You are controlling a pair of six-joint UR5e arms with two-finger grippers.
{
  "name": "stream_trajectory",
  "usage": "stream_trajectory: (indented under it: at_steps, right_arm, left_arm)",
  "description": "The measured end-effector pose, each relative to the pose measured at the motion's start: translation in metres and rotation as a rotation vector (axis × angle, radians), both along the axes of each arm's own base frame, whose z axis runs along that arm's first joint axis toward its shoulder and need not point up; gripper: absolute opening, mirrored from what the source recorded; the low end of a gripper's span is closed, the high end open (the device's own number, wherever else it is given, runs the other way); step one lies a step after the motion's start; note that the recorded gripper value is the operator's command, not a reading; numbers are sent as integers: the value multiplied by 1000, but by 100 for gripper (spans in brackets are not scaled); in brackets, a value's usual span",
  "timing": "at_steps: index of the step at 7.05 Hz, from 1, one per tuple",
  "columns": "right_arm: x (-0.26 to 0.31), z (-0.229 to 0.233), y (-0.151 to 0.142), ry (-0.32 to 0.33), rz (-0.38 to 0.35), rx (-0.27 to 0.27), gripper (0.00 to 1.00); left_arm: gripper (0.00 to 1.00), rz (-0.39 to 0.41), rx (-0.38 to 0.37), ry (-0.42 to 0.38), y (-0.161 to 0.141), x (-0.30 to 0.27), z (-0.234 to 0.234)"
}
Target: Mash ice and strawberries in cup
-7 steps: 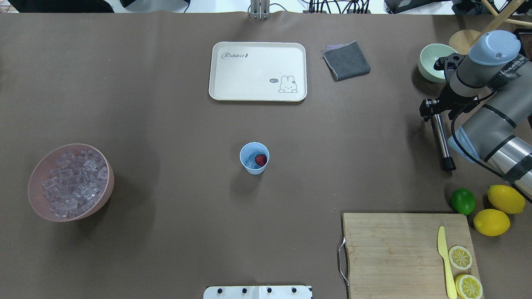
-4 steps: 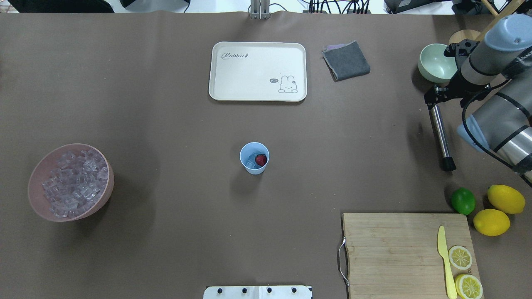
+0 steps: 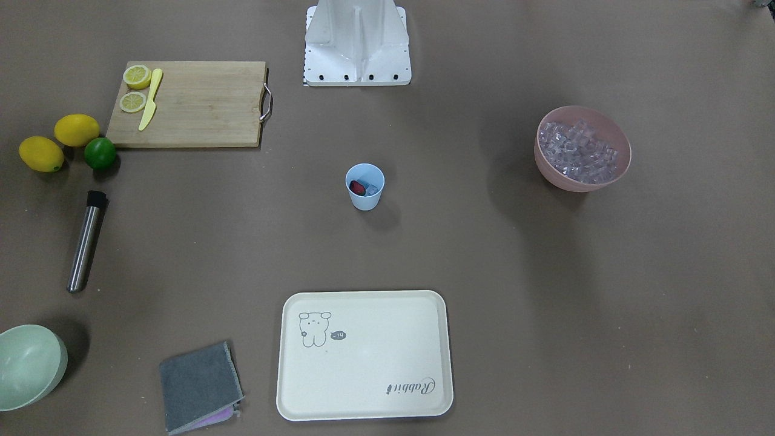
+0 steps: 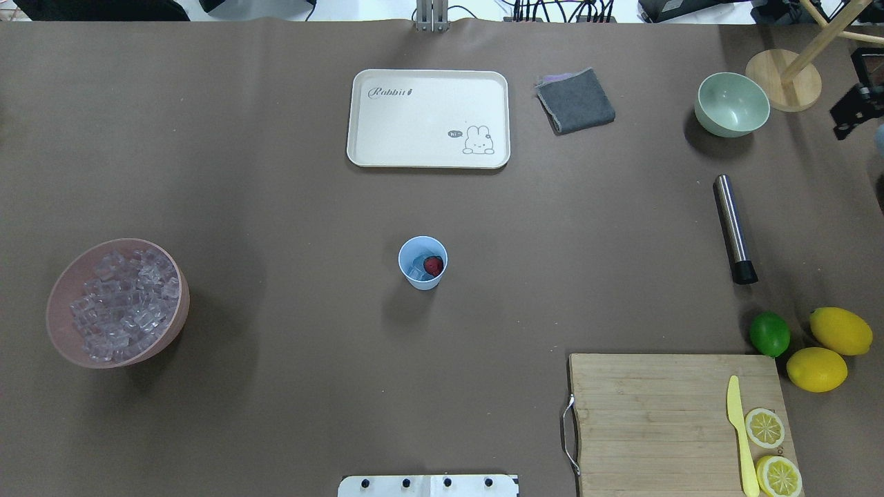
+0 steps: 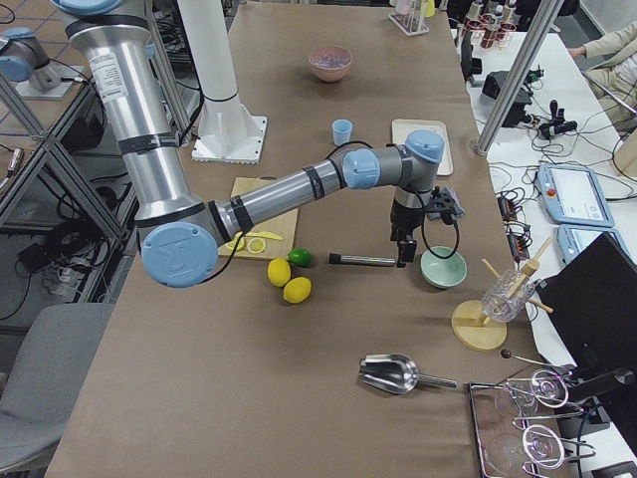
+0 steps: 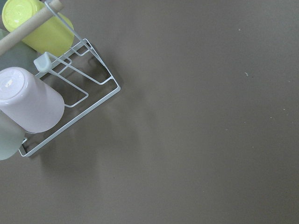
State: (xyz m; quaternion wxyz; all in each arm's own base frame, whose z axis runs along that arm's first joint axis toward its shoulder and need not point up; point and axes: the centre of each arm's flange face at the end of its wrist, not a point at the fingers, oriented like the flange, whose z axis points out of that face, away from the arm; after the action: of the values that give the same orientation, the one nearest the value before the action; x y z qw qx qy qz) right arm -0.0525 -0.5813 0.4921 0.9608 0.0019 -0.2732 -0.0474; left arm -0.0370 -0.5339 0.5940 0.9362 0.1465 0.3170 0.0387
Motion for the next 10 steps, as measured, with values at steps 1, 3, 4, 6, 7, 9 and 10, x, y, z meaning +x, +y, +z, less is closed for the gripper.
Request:
stream_trajectory:
  at_steps: [1, 3, 4, 6, 7, 9, 10]
  right_arm:
    - [45, 23, 15, -2, -13, -12, 100]
    - [109, 80, 63, -70, 42, -82, 100]
    - [135, 109, 93, -108, 96, -100, 100]
    - [157, 155, 139, -149, 158, -129, 100]
    - [159, 169, 148, -160, 169, -149, 100]
    - [159, 182, 153, -181, 176, -167, 100]
    - [159, 182, 151, -185, 178, -166, 100]
  left_arm:
    - [98, 1, -4, 3, 1, 0, 1]
    - [98, 2, -35, 45, 6, -5, 3]
    - [98, 1, -55, 84, 9, -9, 2]
    - [98, 0, -72, 108, 14, -13, 5]
    - [98, 0, -77, 109, 16, -13, 8]
    - [98, -1, -79, 107, 17, -13, 10]
    - [98, -1, -80, 106, 17, -13, 10]
